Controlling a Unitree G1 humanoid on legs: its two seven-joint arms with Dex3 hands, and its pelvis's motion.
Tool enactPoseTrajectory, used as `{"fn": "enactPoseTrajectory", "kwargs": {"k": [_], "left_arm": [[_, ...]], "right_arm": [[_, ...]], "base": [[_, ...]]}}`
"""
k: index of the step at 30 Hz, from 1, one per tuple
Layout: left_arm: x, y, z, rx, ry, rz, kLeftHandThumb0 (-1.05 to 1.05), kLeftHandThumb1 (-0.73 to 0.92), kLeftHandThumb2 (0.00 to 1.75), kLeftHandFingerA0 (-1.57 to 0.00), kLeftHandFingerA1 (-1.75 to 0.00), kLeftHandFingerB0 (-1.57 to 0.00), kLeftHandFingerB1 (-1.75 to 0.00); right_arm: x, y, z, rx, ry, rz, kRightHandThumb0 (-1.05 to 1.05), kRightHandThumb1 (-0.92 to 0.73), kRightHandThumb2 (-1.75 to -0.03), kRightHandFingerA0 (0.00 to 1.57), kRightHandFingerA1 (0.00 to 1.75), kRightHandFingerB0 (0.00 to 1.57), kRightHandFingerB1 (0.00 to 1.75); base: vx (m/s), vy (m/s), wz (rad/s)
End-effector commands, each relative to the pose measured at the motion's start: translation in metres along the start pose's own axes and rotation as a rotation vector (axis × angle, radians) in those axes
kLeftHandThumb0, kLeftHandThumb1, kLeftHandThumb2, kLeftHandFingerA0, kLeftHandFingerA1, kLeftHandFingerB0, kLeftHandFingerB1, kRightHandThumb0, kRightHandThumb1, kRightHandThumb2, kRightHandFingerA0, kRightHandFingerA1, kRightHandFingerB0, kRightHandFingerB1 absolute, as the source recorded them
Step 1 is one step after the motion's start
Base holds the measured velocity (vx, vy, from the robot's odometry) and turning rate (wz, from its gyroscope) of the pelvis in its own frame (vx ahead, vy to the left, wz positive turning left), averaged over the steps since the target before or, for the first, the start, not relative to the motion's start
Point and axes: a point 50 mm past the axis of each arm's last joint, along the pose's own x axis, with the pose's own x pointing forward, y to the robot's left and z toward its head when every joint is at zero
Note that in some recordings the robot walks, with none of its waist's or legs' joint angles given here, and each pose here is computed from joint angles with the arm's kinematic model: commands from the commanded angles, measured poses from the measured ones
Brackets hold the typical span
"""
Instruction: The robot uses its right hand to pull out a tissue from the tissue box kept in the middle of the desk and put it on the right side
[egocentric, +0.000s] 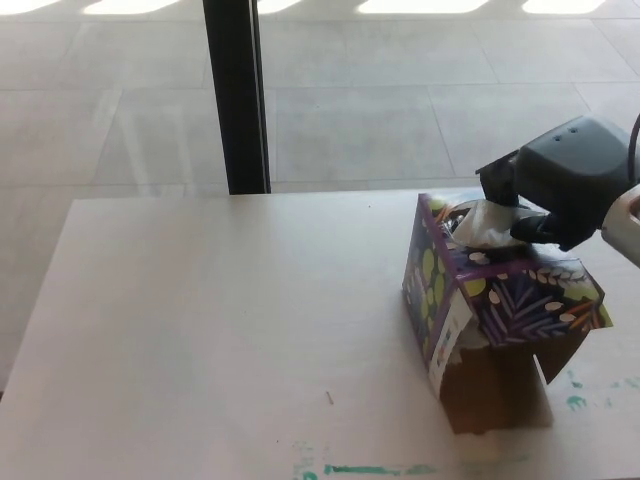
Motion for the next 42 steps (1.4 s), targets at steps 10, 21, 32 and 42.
{"fn": "enactPoseTrajectory", "kwargs": {"k": [10, 21, 32, 42], "left_arm": [[-0.003, 0.004, -0.001, -0.01, -0.036, 0.013, -0.99, 0.92, 0.79, -0.64, -0.61, -0.46, -0.42], [-0.003, 0.003, -0.001, -0.017, -0.029, 0.012, -0.98, 0.92, 0.81, -0.61, -0.61, -0.42, -0.42], [-0.005, 0.006, -0.005, -0.026, -0.007, 0.024, -1.02, 0.92, 0.83, -0.65, -0.63, -0.49, -0.46], [-0.008, 0.009, -0.01, -0.01, 0.004, 0.032, -0.91, 0.75, 1.2, -0.64, -0.69, -0.4, -0.53]], "right_arm": [[-0.022, 0.012, -0.01, -0.055, 0.009, -0.213, -0.29, -0.49, -0.95, 0.89, 1.75, 0.69, 1.63], [-0.009, -0.016, -0.016, 0.159, 0.235, -0.493, -0.29, -0.41, -1.07, 0.86, 1.74, 0.73, 1.52], [-0.005, -0.069, -0.037, 0.24, 0.332, -0.754, -0.32, -0.42, -1.13, 1.23, 1.38, 0.94, 1.2], [-0.003, -0.107, -0.047, 0.241, 0.352, -0.898, -0.24, -0.4, -1.17, 1.01, 1.75, 0.74, 1.62]], "base": [[0.0, 0.0, 0.0], [0.0, 0.0, 0.0], [0.0, 0.0, 0.0], [0.0, 0.0, 0.0]]}}
